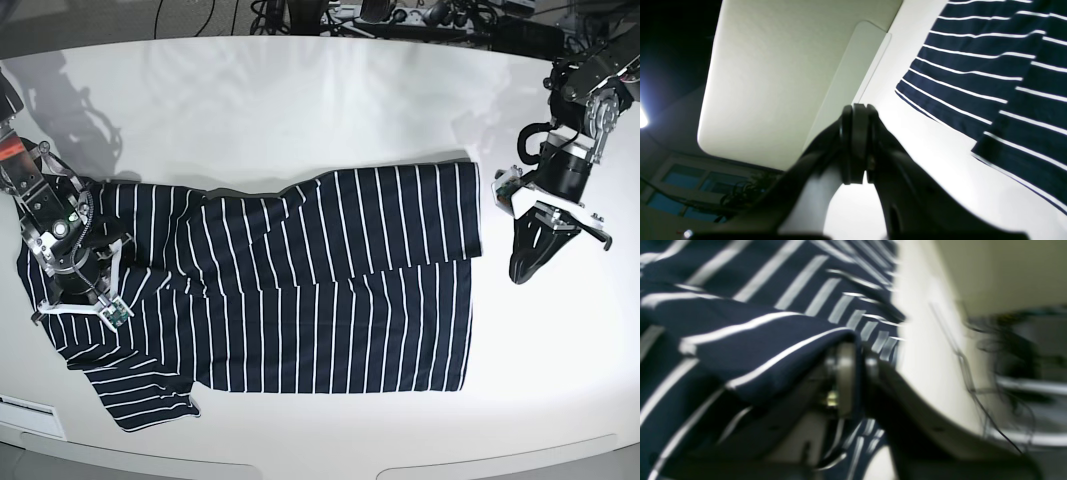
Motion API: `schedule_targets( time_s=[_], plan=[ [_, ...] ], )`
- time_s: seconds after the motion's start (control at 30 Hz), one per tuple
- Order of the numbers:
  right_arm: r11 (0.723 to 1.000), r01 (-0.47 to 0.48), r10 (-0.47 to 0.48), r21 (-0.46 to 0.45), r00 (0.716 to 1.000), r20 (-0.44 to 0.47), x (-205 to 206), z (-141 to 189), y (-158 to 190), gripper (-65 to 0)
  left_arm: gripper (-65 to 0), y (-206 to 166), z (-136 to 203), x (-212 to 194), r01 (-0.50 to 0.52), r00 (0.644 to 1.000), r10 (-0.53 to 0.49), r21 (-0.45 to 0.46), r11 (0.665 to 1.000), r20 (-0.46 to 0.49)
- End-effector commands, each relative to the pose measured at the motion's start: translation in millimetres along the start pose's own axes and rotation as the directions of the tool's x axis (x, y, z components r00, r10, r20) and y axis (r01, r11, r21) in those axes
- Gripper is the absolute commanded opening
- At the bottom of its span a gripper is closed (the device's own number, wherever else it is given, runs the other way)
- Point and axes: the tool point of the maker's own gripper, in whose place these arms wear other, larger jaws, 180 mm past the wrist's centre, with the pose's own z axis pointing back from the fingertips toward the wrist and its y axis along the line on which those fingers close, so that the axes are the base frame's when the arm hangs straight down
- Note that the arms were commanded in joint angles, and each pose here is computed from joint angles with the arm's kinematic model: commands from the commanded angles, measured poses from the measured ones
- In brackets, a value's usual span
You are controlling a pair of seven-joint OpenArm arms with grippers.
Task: Fold the T-shirt properly
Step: 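Open the left gripper and move it to the folded shirt's side edge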
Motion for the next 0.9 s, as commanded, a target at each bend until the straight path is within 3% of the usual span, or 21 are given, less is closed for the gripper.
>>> schedule_targets(
  time_s=[0.0,0.07,0.13,0.27,0.43,0.57,0.77,0.87],
  plan=[
    [0.999,-0.003,0.004,-0.039,1.000,0.023,8.0,3.5,-20.4,-43.4,-65.0,11.3,-1.4,7.2,0.029,0.999,-0.030,0.018,0.999,0.037],
    [1.000,-0.026,0.026,0.009,1.000,0.003,3.9,3.3,-11.2,-30.4,-65.0,7.7,-1.5,6.4,0.034,0.999,-0.034,-0.002,0.999,0.033],
    [0.998,-0.054,0.055,0.042,0.998,-0.022,-0.9,3.5,-5.8,-25.6,-65.0,6.8,-1.5,6.4,0.036,0.999,-0.035,-0.008,0.999,0.034],
    [0.997,-0.074,0.074,0.000,0.996,-0.052,-5.8,3.6,-14.1,-25.7,-65.0,5.2,-1.0,6.1,0.046,0.998,-0.045,-0.024,0.999,0.037],
    [0.981,-0.091,0.076,-0.171,0.993,-0.092,-9.3,6.9,-46.9,-25.8,-65.0,-19.3,3.0,-1.1,0.067,0.998,-0.064,-0.182,0.981,0.021],
    [0.991,-0.062,0.039,-0.118,0.981,-0.189,-28.2,8.1,-37.4,-25.8,-65.0,-30.1,5.6,-4.0,0.051,0.999,-0.051,-0.247,0.968,0.007],
    [0.986,-0.056,0.006,-0.155,0.953,-0.304,-53.1,14.4,-39.5,-25.8,-65.0,-22.2,2.1,-2.6,0.064,0.998,-0.063,-0.197,0.978,0.016],
    [0.997,-0.049,0.028,-0.057,0.946,-0.324,-62.6,13.8,-15.9,-25.8,-65.0,-11.6,-4.7,-4.2,0.063,0.998,-0.063,-0.164,0.984,0.008]
  ],
)
